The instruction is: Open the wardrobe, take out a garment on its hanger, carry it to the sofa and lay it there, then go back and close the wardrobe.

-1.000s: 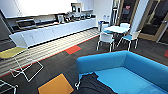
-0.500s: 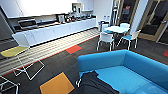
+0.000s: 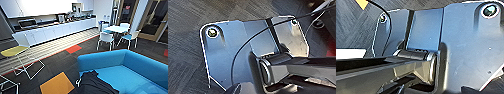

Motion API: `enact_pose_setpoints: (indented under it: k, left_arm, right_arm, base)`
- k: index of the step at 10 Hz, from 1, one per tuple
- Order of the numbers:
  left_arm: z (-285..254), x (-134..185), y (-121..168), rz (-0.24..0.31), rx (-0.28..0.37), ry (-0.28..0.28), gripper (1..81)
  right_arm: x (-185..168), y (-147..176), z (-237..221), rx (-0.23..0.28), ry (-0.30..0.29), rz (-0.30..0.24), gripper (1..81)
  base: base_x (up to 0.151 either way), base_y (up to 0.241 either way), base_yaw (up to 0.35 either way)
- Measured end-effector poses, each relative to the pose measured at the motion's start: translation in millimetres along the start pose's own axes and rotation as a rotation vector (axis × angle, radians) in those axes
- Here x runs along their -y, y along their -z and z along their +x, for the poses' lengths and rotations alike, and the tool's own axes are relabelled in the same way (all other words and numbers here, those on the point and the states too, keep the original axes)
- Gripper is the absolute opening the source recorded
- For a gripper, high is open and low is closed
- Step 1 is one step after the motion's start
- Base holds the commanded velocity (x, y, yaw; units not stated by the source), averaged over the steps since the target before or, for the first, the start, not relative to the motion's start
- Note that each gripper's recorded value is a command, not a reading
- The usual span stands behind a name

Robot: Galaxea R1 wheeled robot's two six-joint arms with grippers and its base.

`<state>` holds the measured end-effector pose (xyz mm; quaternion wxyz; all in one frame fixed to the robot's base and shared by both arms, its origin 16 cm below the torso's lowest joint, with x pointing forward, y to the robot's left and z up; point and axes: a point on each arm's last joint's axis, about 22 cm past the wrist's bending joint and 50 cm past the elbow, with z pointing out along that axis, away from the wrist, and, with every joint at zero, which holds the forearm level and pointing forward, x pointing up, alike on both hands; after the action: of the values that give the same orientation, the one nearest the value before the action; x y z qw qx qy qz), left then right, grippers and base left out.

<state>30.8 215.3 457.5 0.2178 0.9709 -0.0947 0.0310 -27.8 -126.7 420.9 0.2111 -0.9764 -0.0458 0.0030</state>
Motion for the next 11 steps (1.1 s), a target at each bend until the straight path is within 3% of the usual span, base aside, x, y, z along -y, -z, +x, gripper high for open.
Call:
enact_pose_setpoints:
  k: [11]
  left_arm:
    - [-3, -10, -9, -0.001, -0.002, 0.007, 81.1]
  right_arm:
    - [0, 0, -1, 0.001, -0.001, 0.0, 81.1]
  base:
    - [0.0, 0.0, 0.008]
